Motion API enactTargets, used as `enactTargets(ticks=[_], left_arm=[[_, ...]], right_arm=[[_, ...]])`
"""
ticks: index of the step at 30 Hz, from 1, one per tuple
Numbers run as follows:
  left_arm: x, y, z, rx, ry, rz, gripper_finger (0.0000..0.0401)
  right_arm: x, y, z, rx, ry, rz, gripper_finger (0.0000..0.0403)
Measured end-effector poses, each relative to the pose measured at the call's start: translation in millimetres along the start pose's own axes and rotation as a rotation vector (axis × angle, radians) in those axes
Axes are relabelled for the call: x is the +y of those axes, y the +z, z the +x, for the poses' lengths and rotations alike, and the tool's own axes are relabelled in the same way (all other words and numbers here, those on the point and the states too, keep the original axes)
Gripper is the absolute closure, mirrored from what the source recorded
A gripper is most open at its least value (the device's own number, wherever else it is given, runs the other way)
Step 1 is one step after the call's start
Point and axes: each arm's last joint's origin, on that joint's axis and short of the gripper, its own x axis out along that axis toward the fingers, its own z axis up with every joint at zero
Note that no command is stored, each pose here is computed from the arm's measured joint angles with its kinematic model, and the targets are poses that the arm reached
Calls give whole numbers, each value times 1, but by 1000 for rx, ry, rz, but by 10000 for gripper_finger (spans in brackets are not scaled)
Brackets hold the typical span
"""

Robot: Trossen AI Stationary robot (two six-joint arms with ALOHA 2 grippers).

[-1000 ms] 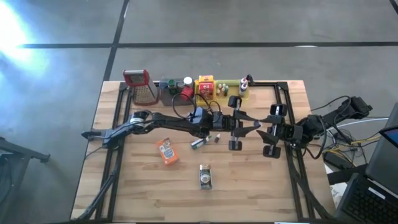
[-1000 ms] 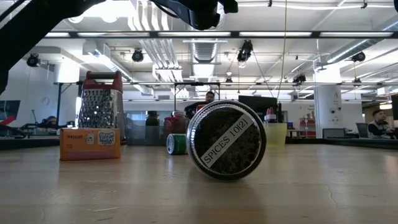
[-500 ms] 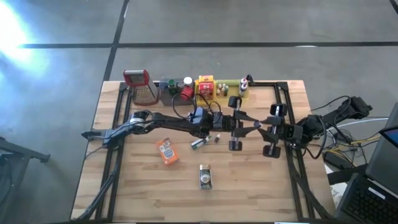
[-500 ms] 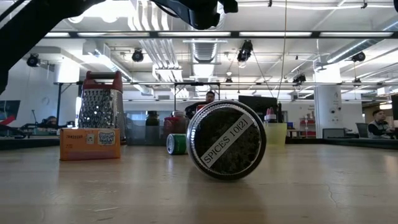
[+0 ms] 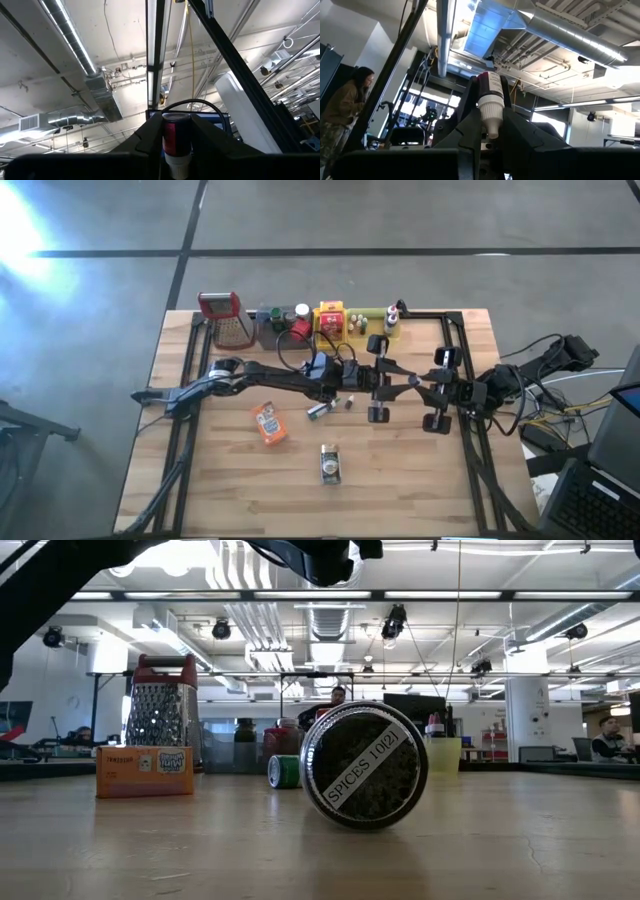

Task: Pick & Place Kitchen Items
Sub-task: Put the black food coloring bottle into the light yellow bin

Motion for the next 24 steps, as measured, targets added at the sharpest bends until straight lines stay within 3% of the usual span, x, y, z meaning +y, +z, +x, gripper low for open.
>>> enactTargets(ticks=[4,13,18,24], left_arm=[[0,0,1,16,0,1,274],[8,19,14,123,-23,-6,144],[19,57,28,410,-109,27,109],[33,125,23,749,-181,-21,107]], right_arm=[[0,1,1,-3,-2,4,348],[-2,1,0,32,-20,9,347],[-5,1,-5,177,-14,60,345],[-17,4,-4,544,-115,70,346]])
